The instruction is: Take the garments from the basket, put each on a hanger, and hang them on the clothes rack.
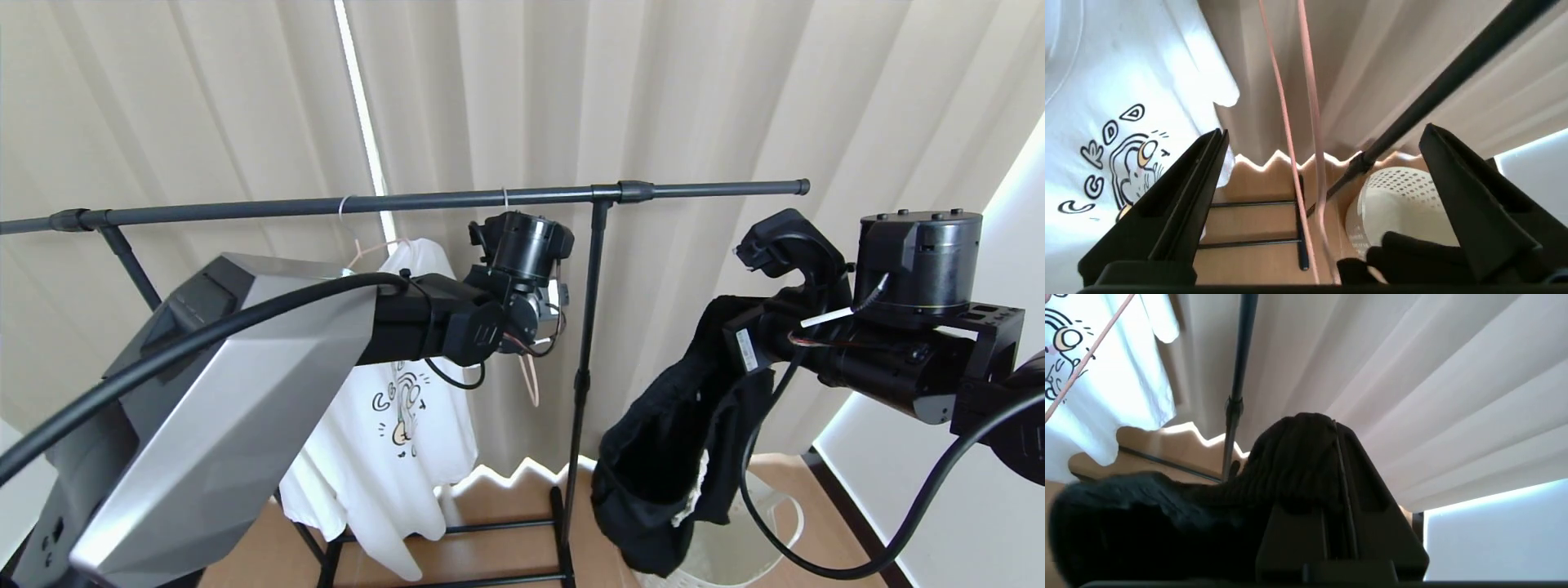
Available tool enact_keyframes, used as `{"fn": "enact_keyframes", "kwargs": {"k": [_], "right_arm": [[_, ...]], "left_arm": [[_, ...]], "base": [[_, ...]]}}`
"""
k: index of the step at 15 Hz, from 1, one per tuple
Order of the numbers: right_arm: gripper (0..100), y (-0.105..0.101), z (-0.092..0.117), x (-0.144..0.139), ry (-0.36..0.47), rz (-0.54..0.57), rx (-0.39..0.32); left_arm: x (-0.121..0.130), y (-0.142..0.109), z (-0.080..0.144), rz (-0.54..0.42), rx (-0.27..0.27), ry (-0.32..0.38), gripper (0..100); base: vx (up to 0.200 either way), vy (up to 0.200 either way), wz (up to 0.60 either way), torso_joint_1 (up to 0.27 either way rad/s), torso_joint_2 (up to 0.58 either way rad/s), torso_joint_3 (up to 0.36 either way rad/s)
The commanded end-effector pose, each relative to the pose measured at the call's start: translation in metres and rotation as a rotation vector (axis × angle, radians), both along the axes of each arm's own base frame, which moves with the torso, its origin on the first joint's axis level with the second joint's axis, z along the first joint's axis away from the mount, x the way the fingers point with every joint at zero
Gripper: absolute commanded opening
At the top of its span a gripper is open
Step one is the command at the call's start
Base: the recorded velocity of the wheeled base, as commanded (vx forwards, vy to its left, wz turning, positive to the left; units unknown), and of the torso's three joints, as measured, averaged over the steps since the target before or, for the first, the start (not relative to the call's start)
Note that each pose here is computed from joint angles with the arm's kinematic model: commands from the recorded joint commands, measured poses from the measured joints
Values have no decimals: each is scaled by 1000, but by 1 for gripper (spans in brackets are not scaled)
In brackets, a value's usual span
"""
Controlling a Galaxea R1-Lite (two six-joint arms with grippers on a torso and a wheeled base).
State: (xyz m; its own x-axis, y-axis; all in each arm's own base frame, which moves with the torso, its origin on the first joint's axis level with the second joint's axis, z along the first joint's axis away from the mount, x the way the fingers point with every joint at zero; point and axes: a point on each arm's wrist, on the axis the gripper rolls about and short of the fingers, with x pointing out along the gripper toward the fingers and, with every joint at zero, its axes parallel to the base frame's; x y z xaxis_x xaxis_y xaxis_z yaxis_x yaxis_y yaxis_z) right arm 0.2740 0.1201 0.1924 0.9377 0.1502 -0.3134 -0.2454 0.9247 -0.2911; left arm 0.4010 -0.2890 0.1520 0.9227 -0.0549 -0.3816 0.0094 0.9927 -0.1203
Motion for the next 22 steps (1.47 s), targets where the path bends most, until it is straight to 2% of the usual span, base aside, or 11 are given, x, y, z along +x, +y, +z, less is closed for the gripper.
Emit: {"fn": "enact_keyframes", "kwargs": {"k": [1,9,15,16,22], "right_arm": [[0,0,-2,1,7,0,-3],[0,1,-5,1,15,2,-7],[0,2,-4,1,12,3,-6],[0,1,-4,1,12,2,-6],[0,1,-4,1,12,2,-6]], "left_arm": [[12,1,-15,17,11,14,100],[19,2,-30,28,23,31,100],[18,3,-28,24,42,43,100],[18,3,-28,24,41,42,0],[17,3,-26,23,38,40,0]], "base": [[0,0,0,0,0,0],[0,0,0,0,0,0],[0,0,0,0,0,0],[0,0,0,0,0,0],[0,0,0,0,0,0]]}}
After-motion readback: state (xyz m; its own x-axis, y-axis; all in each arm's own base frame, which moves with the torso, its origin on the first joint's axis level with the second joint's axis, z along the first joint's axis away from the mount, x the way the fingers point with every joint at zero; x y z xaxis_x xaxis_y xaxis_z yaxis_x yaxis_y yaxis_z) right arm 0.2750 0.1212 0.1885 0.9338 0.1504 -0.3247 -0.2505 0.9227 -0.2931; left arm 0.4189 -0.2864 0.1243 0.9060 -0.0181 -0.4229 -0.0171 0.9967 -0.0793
